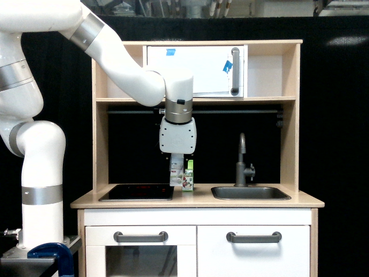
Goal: Put the white box into the sink
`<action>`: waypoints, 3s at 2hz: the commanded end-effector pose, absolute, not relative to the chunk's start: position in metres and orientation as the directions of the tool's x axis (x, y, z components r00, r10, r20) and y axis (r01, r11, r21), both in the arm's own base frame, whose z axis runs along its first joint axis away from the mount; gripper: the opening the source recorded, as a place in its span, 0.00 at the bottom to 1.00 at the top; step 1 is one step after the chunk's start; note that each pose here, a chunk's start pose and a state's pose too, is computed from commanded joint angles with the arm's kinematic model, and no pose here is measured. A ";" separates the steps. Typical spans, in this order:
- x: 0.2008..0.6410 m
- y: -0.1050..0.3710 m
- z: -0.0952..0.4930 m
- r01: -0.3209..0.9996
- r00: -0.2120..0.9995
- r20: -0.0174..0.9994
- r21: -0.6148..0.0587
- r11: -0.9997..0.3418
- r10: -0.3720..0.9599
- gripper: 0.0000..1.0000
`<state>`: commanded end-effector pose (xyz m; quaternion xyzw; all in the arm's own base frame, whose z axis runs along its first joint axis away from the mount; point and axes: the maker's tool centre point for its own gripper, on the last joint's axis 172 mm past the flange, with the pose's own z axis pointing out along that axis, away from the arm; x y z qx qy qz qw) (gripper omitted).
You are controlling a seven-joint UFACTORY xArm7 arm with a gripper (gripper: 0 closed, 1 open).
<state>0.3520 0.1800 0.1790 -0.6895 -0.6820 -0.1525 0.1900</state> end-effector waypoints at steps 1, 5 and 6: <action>0.471 0.201 0.180 0.999 0.023 0.469 -0.054 0.003 0.883 0.00; 0.418 0.112 0.198 0.999 0.023 0.469 -0.054 0.003 0.883 1.00; 0.415 0.109 0.194 0.999 0.023 0.469 -0.054 0.003 0.883 1.00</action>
